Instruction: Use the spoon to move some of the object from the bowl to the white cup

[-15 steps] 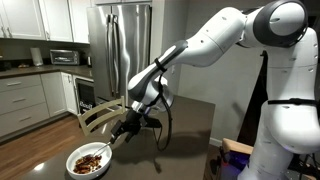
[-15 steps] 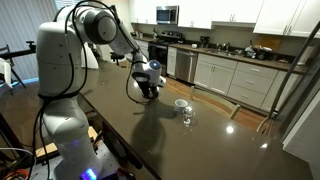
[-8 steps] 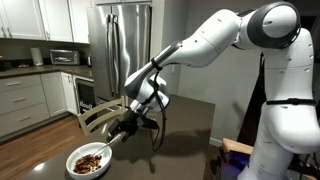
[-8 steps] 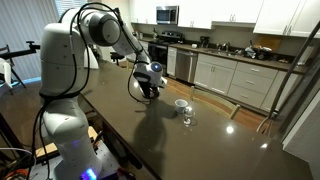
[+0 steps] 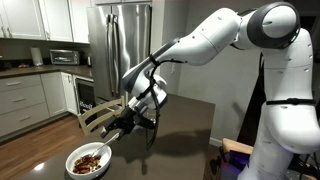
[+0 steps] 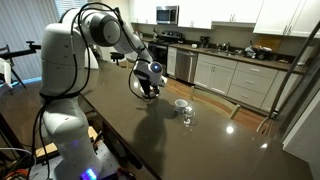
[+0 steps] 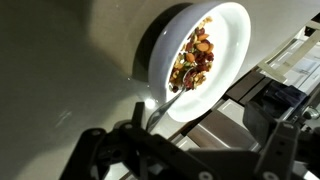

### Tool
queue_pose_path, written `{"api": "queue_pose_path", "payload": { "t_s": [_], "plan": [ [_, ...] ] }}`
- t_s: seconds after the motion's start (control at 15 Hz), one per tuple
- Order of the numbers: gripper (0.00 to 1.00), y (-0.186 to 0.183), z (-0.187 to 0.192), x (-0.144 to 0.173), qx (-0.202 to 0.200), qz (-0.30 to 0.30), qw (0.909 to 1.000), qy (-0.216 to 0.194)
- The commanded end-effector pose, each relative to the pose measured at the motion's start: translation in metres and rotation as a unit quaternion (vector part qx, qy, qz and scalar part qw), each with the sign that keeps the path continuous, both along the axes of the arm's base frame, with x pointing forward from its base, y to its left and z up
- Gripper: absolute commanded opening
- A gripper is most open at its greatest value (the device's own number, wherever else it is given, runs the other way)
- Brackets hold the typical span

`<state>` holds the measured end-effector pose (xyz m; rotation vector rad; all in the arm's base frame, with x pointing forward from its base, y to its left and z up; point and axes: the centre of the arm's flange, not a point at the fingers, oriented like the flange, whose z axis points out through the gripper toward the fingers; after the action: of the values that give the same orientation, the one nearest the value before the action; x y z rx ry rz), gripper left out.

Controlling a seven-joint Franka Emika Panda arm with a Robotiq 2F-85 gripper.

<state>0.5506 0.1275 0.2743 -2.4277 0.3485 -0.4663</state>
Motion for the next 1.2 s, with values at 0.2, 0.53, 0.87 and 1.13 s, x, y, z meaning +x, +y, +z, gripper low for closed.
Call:
{"api": "queue_pose_path", "payload": {
  "t_s": [0.2, 0.53, 0.87, 1.13],
  "plan": [
    [1.00, -0.011, -0.020, -0.001, 0.030, -0.013, 0.9994, -0.012],
    [1.00, -0.019, -0.028, -0.004, 0.065, -0.033, 0.9972, -0.020],
    [1.00, -0.019, -0.032, -0.002, 0.095, -0.034, 0.9944, -0.029],
    [1.00, -0.014, -0.031, -0.001, 0.110, -0.027, 0.9931, -0.030]
  ]
}}
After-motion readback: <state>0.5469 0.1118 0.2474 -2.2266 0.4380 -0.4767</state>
